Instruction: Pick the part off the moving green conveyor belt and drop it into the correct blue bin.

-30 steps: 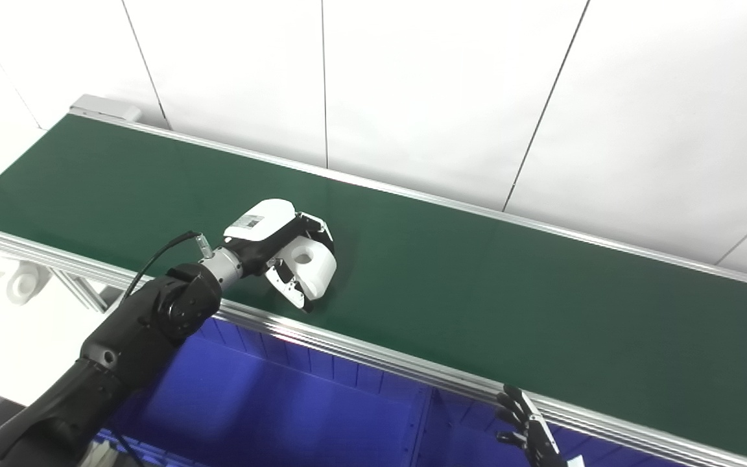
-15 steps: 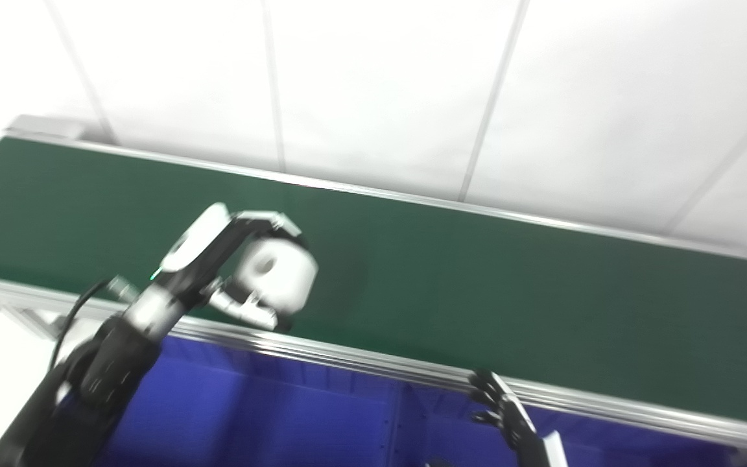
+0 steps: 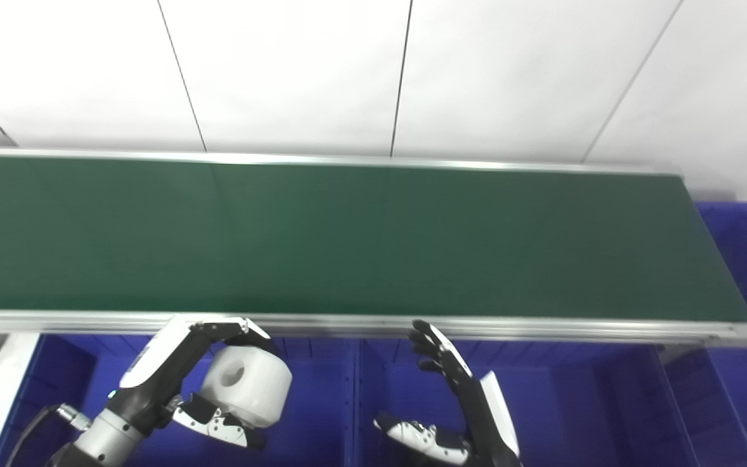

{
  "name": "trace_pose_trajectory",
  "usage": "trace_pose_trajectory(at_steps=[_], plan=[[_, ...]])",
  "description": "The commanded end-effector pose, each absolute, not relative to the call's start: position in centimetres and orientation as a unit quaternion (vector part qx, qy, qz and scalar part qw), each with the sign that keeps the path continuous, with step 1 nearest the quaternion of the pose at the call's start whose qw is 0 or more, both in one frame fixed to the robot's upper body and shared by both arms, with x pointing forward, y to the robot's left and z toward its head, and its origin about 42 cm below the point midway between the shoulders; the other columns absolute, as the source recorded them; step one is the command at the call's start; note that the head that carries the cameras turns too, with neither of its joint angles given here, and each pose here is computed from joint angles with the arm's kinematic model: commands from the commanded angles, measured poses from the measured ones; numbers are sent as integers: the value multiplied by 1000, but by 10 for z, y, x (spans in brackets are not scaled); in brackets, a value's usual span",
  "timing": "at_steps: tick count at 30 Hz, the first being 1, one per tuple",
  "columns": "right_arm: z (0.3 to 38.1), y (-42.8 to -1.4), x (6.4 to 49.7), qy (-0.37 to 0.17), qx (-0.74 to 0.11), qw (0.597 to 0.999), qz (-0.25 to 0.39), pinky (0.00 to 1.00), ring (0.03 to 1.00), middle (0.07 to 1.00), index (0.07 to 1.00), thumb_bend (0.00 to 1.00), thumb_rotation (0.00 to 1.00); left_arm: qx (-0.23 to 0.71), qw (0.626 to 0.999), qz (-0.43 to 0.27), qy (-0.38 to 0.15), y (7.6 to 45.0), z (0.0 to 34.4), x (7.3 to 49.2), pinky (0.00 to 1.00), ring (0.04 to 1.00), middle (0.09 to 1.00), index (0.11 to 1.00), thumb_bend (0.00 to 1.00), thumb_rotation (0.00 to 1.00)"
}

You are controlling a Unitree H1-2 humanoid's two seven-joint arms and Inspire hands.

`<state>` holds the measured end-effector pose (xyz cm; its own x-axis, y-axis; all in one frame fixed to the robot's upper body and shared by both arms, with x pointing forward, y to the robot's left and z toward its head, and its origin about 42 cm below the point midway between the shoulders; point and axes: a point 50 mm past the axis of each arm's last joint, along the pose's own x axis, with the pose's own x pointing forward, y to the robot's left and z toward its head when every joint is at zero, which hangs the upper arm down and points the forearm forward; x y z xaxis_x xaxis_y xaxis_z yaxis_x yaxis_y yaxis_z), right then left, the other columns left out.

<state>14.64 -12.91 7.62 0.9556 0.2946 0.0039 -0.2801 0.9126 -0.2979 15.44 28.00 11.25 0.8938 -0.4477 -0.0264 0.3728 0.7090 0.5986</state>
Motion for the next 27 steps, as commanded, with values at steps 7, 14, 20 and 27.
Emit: trace_pose_trajectory(at_steps=[7,14,20,27], plan=[[96,-129,145,-44,-142,979,139,747,827,849,902,680,366,357,898,-258,-21,264,101,160,460,417,498,525,496,0],[99,-131,144,-38,-137,980,142,749,826,852,904,672,349,407,877,-242,81,262,98,162,552,574,638,513,502,25],[98,-131,145,-36,-142,979,142,752,826,855,902,677,356,458,848,-226,141,261,96,163,753,856,901,882,673,75],[97,-131,146,-33,-148,978,142,757,828,854,898,681,353,442,861,-217,130,261,97,163,886,987,1000,986,720,346]])
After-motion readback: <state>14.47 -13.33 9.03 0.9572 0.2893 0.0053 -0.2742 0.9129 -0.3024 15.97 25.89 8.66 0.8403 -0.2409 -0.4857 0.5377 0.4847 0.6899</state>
